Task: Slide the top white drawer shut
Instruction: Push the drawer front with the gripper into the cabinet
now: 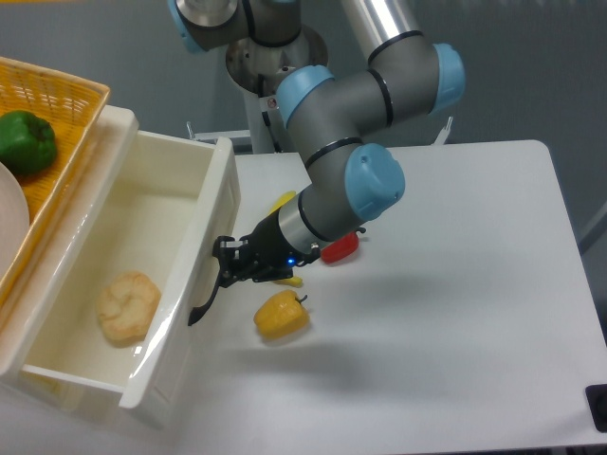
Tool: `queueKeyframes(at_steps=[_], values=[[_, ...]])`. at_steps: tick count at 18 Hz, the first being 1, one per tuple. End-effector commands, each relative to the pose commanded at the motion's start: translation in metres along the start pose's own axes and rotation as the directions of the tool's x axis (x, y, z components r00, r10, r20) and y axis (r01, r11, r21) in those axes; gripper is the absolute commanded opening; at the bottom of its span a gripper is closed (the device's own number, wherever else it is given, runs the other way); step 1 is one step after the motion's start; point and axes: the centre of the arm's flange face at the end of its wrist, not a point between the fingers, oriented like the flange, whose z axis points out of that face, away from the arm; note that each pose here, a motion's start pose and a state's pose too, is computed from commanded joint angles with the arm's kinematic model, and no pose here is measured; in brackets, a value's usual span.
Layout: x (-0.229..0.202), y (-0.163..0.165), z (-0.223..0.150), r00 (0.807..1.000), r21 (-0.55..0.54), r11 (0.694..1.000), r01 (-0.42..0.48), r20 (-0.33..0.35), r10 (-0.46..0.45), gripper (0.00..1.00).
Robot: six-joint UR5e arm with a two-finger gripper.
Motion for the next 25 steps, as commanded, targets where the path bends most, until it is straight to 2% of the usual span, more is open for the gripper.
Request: queueKeyframes(at_steps=[25], values=[[0.061,0.006,0.056,0.999,-0.09,0.995,-0.042,0.009,0.043,0.0]])
